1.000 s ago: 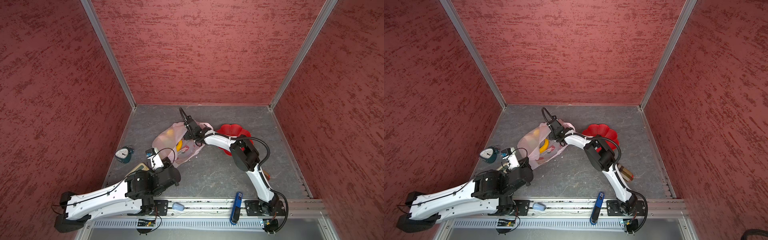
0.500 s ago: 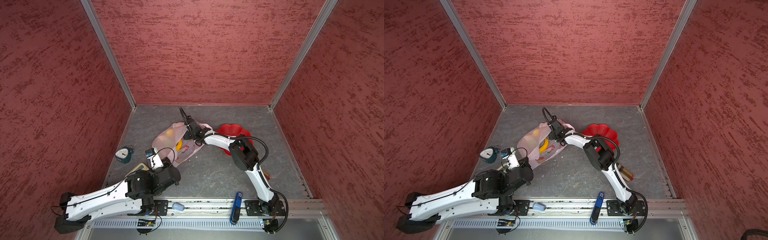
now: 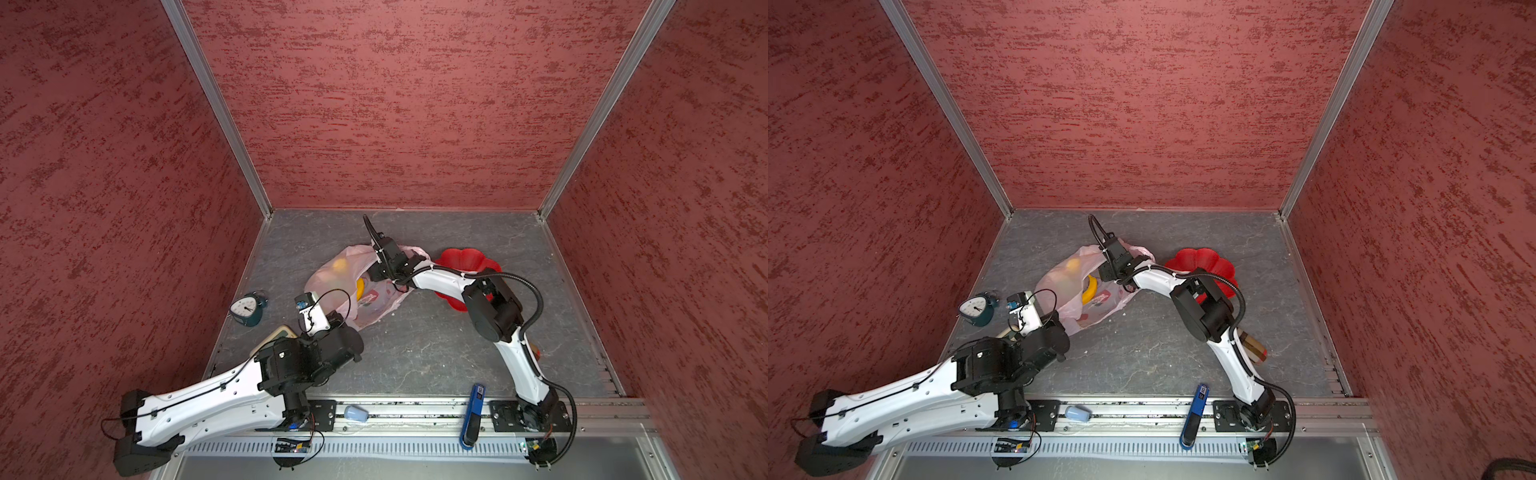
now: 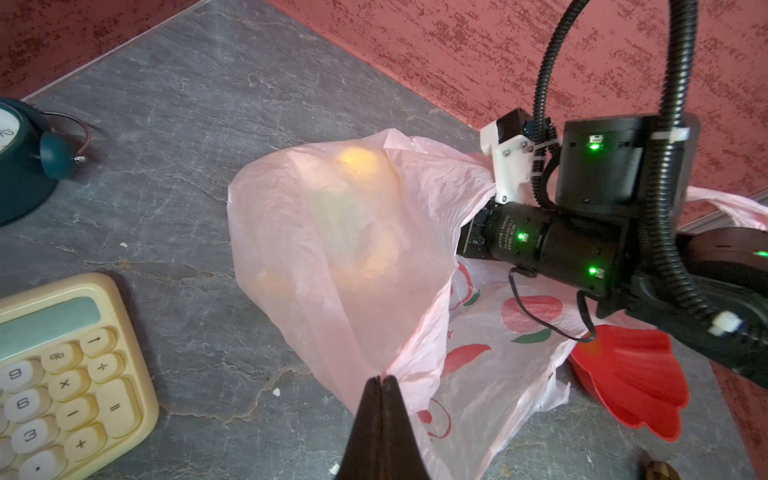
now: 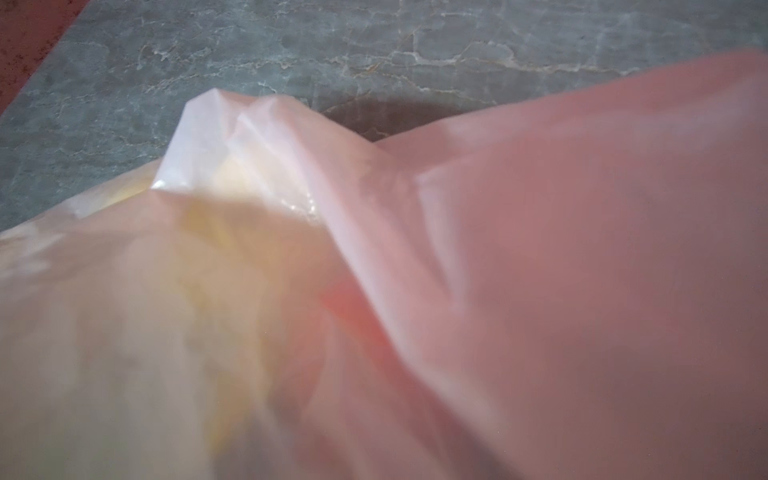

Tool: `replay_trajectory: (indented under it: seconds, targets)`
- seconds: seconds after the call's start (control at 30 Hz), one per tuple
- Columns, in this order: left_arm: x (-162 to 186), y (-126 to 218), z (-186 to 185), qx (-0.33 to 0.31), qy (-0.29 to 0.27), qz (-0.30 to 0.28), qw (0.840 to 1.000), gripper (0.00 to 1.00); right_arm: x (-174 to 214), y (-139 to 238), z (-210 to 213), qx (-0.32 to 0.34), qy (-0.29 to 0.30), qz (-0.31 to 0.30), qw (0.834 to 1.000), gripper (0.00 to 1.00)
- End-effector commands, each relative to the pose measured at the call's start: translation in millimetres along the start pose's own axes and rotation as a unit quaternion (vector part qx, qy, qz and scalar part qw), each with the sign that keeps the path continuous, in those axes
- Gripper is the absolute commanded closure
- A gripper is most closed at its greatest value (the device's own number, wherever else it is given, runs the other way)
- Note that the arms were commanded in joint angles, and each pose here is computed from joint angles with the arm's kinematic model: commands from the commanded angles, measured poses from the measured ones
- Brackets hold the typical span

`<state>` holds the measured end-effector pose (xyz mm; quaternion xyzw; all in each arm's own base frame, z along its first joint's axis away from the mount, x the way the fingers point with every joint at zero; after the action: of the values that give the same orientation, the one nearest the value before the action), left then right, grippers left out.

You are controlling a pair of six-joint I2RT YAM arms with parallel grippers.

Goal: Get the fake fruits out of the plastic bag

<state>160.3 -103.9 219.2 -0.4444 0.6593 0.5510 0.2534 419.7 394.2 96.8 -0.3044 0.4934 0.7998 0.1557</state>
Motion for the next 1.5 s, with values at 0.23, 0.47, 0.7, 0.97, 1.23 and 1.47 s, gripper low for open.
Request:
replay_trajectory:
  seconds: [0.23, 0.47, 0.7, 0.97, 1.23, 1.47]
  targets:
    - [-17.8, -1.7, -13.6, 0.001, -0.008, -0.029, 1.0, 0.96, 1.9, 63.5, 39.4, -0.079, 0.04, 0.031, 0.996, 0.5]
    - [-31.1, -0.4, -13.1, -0.005, -0.007, -0.049, 0.999, 0.96, 18.4, 90.0, 50.6, -0.091, 0.063, 0.056, 0.992, 0.5]
    - [-34.8, -3.4, -12.6, -0.006, -0.007, -0.049, 0.999, 0.96, 27.9, 126.9, 57.6, -0.095, 0.079, 0.059, 0.991, 0.51]
    - [-28.9, -6.3, -12.2, -0.003, -0.003, -0.039, 0.999, 0.96, 14.1, 173.8, 61.5, -0.106, 0.079, 0.025, 0.991, 0.54]
    - [-25.3, -6.6, -8.1, -0.004, 0.003, -0.035, 0.999, 0.96, -28.3, 238.1, 68.1, -0.105, 0.09, -0.055, 0.989, 0.54]
    - [-23.8, -5.9, -5.3, -0.006, 0.004, -0.031, 0.999, 0.96, -64.2, 272.0, 51.8, -0.06, 0.09, -0.116, 0.987, 0.56]
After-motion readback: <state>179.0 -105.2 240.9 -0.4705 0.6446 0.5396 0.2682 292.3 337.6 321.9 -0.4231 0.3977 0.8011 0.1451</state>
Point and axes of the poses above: each gripper's point midway between its finger pads, its own y axis back along the fingers, its own z axis along the line the jaws close on, x = y × z, the point moved 4 cm from there along y, back along the fingers, and after that the axes turned 8 degrees about -y, right-handed, at the moved point
